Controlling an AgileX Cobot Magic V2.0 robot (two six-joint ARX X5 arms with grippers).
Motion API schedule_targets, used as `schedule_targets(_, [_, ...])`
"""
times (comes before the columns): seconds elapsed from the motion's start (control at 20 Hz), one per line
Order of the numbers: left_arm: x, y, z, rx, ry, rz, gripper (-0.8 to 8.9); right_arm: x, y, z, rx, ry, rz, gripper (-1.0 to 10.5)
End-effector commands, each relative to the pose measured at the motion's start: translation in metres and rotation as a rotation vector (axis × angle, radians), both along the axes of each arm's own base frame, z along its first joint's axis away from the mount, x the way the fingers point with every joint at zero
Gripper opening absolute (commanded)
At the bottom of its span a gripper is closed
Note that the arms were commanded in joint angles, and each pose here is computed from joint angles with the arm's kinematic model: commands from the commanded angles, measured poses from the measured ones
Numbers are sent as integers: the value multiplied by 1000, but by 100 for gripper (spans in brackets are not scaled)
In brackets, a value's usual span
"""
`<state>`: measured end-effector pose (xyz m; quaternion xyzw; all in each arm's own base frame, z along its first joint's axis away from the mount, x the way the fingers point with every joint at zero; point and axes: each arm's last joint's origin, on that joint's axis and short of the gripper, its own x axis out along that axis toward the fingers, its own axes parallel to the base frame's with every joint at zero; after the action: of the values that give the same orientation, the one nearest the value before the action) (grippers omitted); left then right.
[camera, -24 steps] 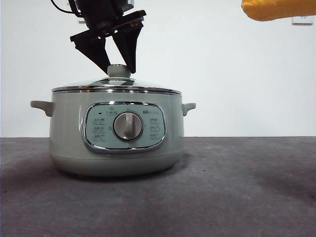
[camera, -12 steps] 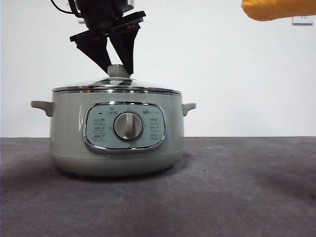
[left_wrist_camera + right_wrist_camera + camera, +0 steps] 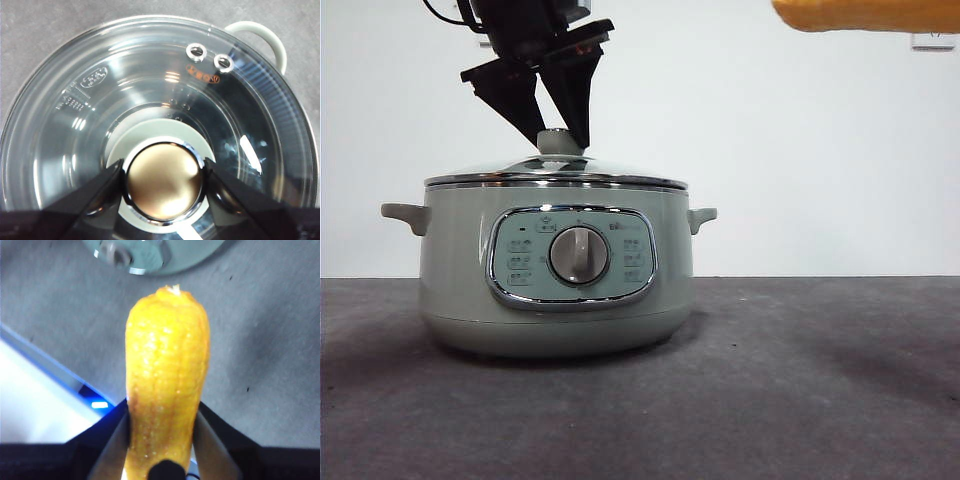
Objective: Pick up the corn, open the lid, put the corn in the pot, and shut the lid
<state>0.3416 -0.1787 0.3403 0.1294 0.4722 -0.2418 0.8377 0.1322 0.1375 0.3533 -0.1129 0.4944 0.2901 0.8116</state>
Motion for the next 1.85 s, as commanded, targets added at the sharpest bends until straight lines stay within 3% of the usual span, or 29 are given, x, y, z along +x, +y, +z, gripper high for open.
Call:
schedule_targets(0.05, [-15, 9, 26, -25, -71, -11, -9, 7, 7, -4, 13, 13, -38, -12])
schedule_targets(0.6, [-58, 54, 82, -53, -205, 55, -9, 50, 52, -9, 45, 16, -29, -12])
schedule_targets(1.15, [-101, 144, 116, 12, -253, 265, -9, 167, 136, -9, 98, -7, 16, -12])
schedule_targets(1.5, [-98, 169, 115, 24, -249, 368, -9, 218, 181, -58, 89, -67, 34, -12])
schedule_targets(1.85, [-96, 170, 116, 9, -264, 366, -9, 230, 196, -115, 7, 34, 38, -12])
